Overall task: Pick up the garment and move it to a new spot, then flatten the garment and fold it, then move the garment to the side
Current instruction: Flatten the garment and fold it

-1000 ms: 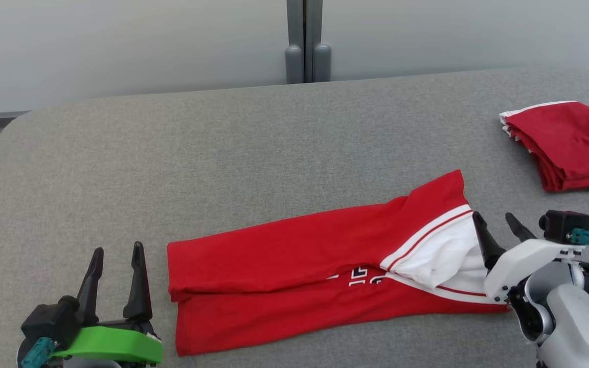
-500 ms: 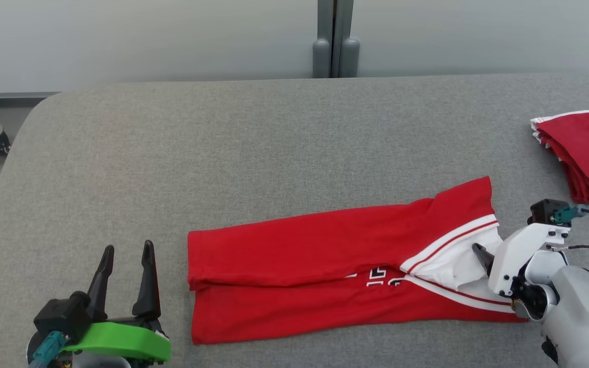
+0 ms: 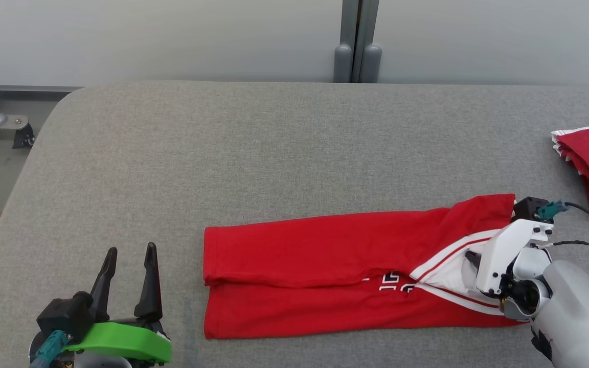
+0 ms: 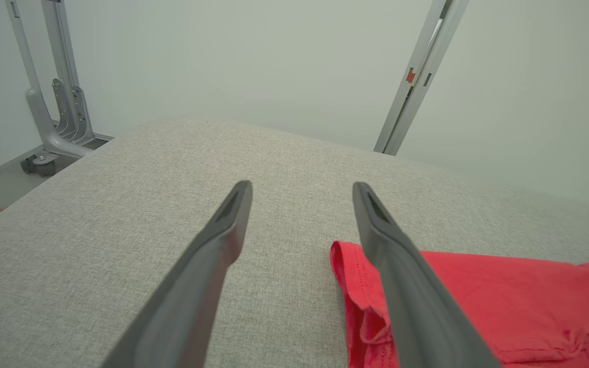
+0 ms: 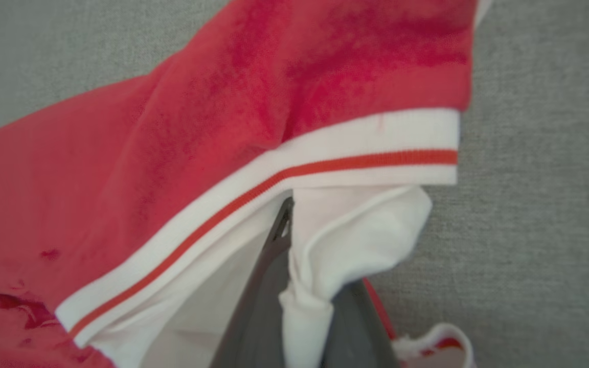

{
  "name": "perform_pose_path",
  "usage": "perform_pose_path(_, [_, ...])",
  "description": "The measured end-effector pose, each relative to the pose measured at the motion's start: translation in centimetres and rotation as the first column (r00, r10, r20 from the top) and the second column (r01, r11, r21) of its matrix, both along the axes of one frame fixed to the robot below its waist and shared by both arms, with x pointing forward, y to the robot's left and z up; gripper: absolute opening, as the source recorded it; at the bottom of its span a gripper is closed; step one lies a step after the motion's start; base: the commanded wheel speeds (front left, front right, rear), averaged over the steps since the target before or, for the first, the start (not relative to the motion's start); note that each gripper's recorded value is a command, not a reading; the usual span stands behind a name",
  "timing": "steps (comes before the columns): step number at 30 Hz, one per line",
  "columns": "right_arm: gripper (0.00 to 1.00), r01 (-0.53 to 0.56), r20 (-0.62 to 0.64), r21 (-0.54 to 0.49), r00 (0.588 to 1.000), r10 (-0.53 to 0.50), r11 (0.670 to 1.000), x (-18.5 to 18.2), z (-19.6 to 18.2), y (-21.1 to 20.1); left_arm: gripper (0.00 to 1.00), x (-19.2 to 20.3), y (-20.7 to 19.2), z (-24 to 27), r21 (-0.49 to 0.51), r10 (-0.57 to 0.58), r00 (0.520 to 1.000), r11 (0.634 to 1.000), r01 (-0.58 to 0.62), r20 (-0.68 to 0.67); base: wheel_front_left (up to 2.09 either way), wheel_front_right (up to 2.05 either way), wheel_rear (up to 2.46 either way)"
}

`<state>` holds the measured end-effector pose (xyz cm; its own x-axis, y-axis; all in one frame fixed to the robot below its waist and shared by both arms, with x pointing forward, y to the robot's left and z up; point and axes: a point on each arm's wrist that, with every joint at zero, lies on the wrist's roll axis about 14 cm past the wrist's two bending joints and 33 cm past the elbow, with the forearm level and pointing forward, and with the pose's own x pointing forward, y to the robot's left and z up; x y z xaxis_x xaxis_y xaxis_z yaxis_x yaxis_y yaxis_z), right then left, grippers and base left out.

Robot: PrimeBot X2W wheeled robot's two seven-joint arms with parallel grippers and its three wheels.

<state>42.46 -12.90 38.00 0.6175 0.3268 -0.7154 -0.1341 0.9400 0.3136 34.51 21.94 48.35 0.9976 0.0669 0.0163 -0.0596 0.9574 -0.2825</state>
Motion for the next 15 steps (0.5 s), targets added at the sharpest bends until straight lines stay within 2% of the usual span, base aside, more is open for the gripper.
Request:
perform_pose_path(7, [0.00, 0.066, 0.111, 0.000, 0.992, -0.066, 0.998, 1.8, 2.4, -2.9, 1.00, 0.1, -0.2, -0.2, -0.004, -0.005, 1.000, 1.000, 0.005, -0.005, 0.00, 0.00, 0.00])
perform_pose_path(11, [0.00, 0.140, 0.186, -0.036, 0.974, -0.131, 0.990, 2.7, 4.2, -7.1, 1.00, 0.5, -0.8, -0.2, -0.007, -0.023, 1.000, 1.000, 0.023, -0.005, 0.00, 0.00, 0.00])
perform_pose_path(15, [0.00, 0.174, 0.228, -0.072, 0.961, -0.153, 0.982, 2.6, 5.3, -9.7, 1.00, 0.8, -1.5, -0.1, -0.010, -0.045, 0.999, 0.999, 0.045, 0.000, 0.00, 0.00, 0.00])
